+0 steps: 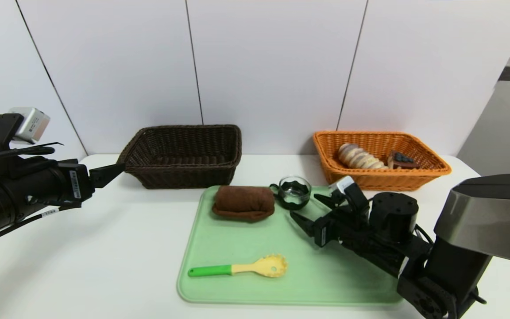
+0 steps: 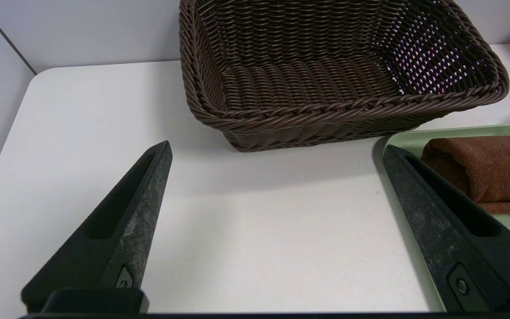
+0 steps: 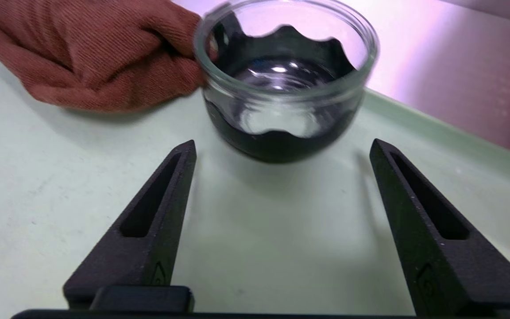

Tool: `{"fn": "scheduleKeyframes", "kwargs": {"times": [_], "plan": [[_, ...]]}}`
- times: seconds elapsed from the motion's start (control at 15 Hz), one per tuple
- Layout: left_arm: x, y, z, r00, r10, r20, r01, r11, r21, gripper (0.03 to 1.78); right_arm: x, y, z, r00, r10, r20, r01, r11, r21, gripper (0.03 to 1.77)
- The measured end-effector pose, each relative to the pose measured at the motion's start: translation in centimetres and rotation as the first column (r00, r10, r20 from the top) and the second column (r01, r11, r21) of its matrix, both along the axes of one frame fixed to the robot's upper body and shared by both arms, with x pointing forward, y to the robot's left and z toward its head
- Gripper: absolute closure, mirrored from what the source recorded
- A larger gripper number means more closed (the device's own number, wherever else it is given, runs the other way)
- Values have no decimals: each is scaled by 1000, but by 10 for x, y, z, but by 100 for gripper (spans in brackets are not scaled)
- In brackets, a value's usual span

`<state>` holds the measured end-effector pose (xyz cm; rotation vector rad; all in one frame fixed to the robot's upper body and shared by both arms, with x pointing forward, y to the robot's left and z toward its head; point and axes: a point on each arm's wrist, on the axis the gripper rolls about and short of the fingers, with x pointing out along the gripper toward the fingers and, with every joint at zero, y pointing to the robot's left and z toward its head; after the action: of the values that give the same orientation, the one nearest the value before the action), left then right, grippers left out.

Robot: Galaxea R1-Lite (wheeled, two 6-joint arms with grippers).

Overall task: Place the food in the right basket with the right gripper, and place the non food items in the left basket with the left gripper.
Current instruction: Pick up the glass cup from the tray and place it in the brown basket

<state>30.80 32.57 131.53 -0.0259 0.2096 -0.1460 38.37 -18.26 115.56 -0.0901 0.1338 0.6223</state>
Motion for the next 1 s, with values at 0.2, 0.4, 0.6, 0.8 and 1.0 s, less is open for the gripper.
{"fn": "scheduleKeyframes", "kwargs": {"times": [0.2,0.4,0.6,0.8,1.0], "plan": [[0,0,0,1000,2,1,-2,1000,0,12,8,7,4,999,8,35,-9,1000,18,30],[0,0,0,1000,2,1,-2,1000,-1,12,18,12,4,998,8,59,-10,999,32,24],[0,0,0,1000,2,1,-2,1000,-4,12,28,16,1,998,2,68,-5,999,44,19],[-1,0,0,1000,3,-1,-3,1000,-4,12,34,18,-4,999,-4,48,1,997,73,16],[-1,0,-1,1000,2,-3,-2,1000,-2,12,35,17,-9,999,-8,36,6,998,70,14]]}}
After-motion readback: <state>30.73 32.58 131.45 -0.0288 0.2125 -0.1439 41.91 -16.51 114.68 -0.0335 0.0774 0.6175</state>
